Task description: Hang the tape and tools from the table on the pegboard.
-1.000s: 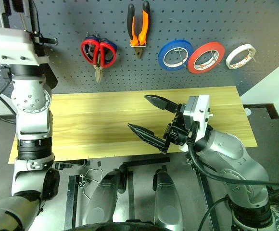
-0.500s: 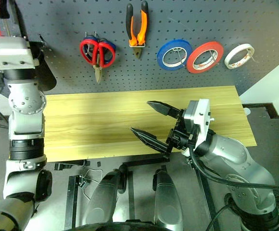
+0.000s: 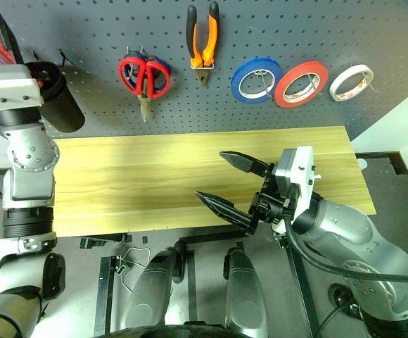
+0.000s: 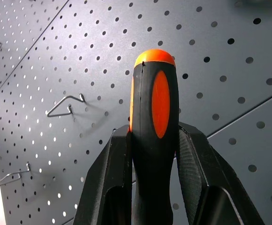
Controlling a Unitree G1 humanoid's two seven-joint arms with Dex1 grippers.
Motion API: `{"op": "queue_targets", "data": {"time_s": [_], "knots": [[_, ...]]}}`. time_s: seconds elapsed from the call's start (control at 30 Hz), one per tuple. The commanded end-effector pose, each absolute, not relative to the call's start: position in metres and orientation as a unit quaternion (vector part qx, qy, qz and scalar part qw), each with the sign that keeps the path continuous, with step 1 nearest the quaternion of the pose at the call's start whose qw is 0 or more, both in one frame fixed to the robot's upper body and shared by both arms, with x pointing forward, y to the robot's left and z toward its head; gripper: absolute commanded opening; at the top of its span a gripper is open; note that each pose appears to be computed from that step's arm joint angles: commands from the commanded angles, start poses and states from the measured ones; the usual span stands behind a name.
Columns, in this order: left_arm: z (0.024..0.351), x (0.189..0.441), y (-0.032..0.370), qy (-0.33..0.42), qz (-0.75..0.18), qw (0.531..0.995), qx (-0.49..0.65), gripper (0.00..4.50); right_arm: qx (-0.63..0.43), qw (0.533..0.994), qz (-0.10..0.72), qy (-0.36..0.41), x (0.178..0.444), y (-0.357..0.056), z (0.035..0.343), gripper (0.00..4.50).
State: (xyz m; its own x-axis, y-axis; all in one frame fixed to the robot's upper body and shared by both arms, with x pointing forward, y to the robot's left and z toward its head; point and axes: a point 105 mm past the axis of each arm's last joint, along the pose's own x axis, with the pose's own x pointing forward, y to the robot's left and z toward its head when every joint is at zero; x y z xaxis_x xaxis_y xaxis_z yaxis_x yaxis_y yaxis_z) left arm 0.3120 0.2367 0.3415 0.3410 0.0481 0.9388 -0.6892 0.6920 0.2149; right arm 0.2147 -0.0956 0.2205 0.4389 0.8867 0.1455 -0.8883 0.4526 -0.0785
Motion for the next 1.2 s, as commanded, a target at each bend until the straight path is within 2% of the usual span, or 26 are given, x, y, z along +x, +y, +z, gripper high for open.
{"op": "queue_targets", "data": {"time_s": [0.03,0.13,0.3,0.53,0.8,1.2], "knots": [[0.353,0.304,0.228,-0.547,0.238,0.747,0.294,0.96,-0.006,0.842,0.532,-0.094,0.207,-0.093,0.225,4.5],[0.376,0.295,0.22,-0.576,0.236,0.738,0.26,0.96,-0.005,0.844,0.529,-0.09,0.209,-0.093,0.222,4.5],[0.389,0.292,0.216,-0.585,0.232,0.738,0.244,0.96,-0.006,0.846,0.527,-0.087,0.21,-0.093,0.219,4.5],[0.372,0.304,0.226,-0.553,0.242,0.756,0.255,0.96,-0.008,0.851,0.519,-0.083,0.21,-0.097,0.217,4.5],[0.339,0.324,0.246,-0.496,0.261,0.787,0.258,0.96,-0.01,0.854,0.515,-0.078,0.209,-0.1,0.216,4.5],[0.345,0.319,0.24,-0.506,0.259,0.782,0.256,0.96,-0.014,0.856,0.512,-0.072,0.21,-0.101,0.214,4.5]]}}
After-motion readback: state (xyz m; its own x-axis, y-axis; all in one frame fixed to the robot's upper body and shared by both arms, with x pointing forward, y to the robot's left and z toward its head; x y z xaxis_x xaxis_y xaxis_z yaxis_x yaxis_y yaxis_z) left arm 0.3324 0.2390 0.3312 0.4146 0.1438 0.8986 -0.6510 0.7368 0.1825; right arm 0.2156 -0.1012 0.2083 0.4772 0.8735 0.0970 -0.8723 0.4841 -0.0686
